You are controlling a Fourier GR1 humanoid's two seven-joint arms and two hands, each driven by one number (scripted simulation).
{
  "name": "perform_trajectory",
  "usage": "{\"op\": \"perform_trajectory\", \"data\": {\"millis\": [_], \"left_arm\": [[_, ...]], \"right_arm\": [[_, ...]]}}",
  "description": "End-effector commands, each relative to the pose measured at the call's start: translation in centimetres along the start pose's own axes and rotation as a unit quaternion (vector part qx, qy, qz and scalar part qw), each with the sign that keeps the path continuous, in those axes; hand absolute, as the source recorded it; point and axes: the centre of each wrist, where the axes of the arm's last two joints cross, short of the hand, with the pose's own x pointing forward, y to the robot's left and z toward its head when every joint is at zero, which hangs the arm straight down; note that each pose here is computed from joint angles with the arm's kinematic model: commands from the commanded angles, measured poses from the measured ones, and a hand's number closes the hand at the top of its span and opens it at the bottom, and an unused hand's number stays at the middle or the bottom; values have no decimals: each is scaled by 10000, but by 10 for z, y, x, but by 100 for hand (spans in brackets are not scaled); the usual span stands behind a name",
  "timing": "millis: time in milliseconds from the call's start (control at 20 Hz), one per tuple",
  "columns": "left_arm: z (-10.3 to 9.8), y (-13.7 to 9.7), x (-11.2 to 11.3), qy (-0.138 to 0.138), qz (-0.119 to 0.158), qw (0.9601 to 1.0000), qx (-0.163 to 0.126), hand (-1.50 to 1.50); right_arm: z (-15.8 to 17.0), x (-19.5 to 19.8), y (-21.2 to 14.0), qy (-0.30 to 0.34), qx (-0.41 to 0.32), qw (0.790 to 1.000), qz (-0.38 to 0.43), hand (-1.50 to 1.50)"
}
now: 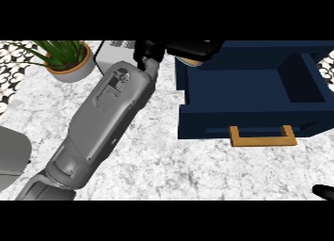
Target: Pick up the can, place it into the drawer and close the drawer
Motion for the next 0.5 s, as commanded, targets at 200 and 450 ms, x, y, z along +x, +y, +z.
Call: {"op": "perform_trajectory", "data": {"millis": [200,450], "left_arm": [[-23,-34,43,105,-160,9998,-17,150],[-34,-49,63,167,-388,9991,48,150]], "right_arm": [[2,-3,-2,-57,109,9999,55,-150],[-2,15,1,-82,67,9999,-10,-150]]}}
